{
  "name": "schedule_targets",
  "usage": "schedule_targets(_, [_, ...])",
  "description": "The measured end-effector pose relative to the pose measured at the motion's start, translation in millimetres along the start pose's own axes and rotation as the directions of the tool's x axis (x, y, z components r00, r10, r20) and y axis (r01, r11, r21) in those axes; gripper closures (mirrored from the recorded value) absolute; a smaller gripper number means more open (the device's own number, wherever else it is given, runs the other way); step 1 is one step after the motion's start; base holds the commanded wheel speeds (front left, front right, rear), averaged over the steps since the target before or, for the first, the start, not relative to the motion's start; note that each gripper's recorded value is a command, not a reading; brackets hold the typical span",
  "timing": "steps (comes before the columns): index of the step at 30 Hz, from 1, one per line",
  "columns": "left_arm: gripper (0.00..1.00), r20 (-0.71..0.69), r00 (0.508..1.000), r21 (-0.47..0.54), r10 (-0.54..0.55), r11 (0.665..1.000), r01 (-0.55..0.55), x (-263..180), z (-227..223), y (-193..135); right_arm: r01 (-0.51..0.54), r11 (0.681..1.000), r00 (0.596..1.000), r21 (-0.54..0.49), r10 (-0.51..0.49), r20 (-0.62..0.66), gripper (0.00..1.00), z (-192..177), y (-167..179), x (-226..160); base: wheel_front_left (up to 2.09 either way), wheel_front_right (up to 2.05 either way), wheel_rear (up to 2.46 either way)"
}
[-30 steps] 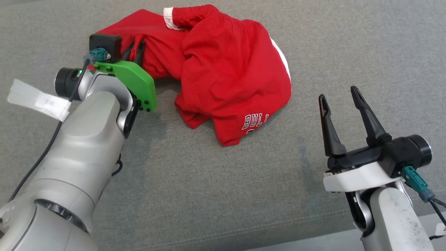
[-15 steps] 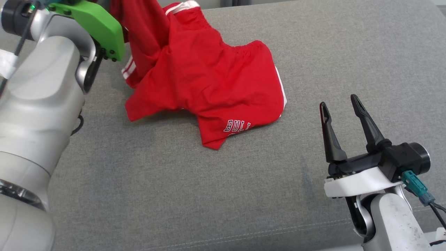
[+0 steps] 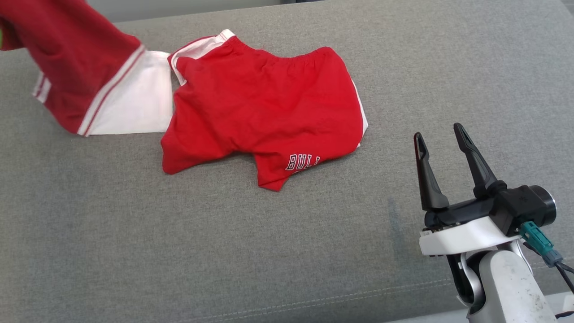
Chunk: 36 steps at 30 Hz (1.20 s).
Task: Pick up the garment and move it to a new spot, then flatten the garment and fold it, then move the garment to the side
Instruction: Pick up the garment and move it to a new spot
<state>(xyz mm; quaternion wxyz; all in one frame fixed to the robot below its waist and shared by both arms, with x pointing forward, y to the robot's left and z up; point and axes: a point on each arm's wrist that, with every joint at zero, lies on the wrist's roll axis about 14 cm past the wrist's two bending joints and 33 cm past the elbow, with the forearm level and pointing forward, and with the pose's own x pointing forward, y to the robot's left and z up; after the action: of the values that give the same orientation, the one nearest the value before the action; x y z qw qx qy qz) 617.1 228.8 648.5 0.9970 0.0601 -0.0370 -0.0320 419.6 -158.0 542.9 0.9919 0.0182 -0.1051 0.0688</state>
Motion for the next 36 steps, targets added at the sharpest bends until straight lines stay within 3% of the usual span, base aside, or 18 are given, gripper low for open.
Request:
schedule_targets(8, [1.0, 0.072, 0.976, -0.013, 0.208, 0.978, -0.207, -17, 23, 79, -0.022, 1.0, 1.0, -0.008, 0.022, -0.007, 0.0, -3, 7, 2, 0.0, 0.0, 0.0])
schedule_targets(16, [1.0, 0.101, 0.961, -0.008, 0.258, 0.966, -0.259, -24, 34, 106, -0.035, 0.999, 0.999, -0.018, 0.035, -0.023, 0.0, -10, 10, 5, 0.0, 0.0, 0.0])
schedule_targets(25, [1.0, -0.156, 0.966, -0.042, 0.205, 0.976, -0.213, -25, -76, 77, -0.05, 0.999, 0.997, -0.014, 0.049, -0.064, 0.0, -30, 13, 12, 0.0, 0.0, 0.0])
schedule_targets(36, [1.0, -0.426, 0.872, -0.085, 0.241, 0.949, -0.304, -42, -197, 76, -0.025, 0.999, 0.992, -0.03, 0.021, -0.124, 0.0, -59, 0, 18, 0.0, 0.0, 0.0])
